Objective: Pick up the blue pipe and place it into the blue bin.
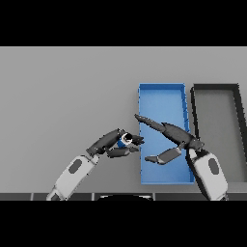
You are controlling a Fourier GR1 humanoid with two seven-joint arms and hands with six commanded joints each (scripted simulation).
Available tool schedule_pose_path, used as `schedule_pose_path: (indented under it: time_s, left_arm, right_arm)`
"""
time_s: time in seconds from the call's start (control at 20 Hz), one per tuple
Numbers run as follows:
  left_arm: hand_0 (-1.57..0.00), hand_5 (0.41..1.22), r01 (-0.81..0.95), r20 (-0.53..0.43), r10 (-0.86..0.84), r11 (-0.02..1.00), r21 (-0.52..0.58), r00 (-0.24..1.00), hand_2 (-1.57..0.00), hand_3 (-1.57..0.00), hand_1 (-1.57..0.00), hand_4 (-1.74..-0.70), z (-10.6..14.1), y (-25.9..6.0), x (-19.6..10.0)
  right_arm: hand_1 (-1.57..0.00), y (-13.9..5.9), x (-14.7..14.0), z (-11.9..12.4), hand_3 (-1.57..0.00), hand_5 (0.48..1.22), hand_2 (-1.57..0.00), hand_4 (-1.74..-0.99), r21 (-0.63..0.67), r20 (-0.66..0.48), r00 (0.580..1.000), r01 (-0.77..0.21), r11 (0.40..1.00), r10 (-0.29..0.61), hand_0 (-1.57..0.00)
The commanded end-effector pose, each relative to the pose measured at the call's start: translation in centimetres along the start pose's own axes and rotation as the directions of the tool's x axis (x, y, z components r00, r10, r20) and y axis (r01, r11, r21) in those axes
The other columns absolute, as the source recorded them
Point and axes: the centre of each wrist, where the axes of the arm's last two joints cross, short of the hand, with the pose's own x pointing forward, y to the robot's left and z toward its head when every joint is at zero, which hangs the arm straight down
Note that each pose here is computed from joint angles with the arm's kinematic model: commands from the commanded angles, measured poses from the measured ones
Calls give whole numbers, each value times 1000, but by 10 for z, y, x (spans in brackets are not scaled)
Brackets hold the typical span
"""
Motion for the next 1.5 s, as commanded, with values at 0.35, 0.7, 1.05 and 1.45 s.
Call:
schedule_pose_path:
  time_s: [0.35,0.7,1.05,1.45]
  left_arm:
    - [-1571,1221,-34,31,35,999,-20,999,-1571,-1494,-1571,-1732,-5,2,-1]
    - [-1571,1221,-40,2,40,998,-46,999,-1571,-1450,-1571,-1723,-3,7,-6]
    - [-895,1221,93,-18,-94,994,-51,995,-845,-656,-867,-1637,2,5,2]
    - [-1458,1215,-30,68,32,999,-34,997,-1449,-591,-1453,-1724,-4,6,1]
  right_arm:
    - [1,11,10,-61,1,532,1,-1241,197,8,999,-46,979,46,1]
    - [-13,18,8,-97,1,512,-42,-1231,244,-18,999,-29,969,35,1]
    - [-886,22,5,-117,-701,573,-886,-1503,350,4,1000,-18,937,18,-872]
    - [-1456,32,6,-117,-1415,1052,-1456,-1459,324,44,999,-15,946,1,-1454]
